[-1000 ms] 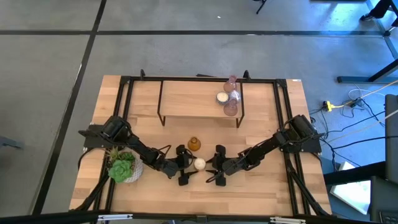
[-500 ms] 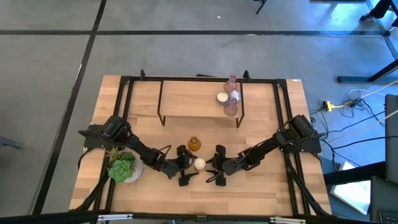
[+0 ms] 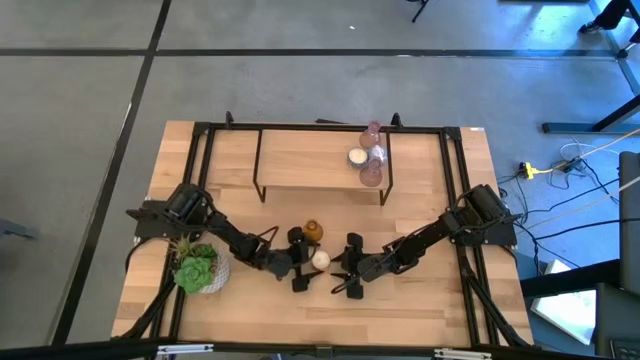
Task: Pick & Place candle stick holders
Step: Adjust the yellow glass candle holder on the table
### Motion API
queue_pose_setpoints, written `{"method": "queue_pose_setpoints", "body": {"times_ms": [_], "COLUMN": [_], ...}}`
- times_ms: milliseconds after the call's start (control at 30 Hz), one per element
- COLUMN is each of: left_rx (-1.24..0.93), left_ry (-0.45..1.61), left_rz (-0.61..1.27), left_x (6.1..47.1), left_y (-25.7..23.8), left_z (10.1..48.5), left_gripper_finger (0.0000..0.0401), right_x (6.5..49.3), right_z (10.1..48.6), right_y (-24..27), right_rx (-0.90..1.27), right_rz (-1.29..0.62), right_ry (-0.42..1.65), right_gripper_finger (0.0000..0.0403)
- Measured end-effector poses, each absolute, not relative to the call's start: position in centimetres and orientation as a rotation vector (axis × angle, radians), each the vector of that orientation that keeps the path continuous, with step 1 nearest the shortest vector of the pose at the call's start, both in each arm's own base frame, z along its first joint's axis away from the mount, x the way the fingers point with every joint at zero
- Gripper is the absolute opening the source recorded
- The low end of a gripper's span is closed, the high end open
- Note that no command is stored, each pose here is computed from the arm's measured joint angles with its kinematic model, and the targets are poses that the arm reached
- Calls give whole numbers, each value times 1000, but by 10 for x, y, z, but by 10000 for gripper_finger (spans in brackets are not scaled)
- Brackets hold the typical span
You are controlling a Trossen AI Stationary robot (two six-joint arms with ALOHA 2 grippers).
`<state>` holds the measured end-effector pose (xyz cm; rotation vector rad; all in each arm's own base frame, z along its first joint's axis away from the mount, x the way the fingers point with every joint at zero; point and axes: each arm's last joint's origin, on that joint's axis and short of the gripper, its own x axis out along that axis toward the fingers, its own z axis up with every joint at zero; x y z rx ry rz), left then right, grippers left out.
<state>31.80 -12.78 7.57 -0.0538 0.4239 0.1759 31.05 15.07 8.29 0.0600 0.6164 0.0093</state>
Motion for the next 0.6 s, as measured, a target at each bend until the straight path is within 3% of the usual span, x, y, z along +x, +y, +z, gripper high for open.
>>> {"method": "queue_pose_setpoints", "body": {"times_ms": [600], "left_rx": [-70], "left_ry": [420], "left_rz": [188], "left_x": [320], "left_y": [-123], "left_z": [76], "left_gripper_finger": [397], "right_x": [312], "right_z": [85], "right_y": [151], "right_rx": [64], "right_rz": [15], "right_ry": [594], "right_gripper_finger": [197]}}
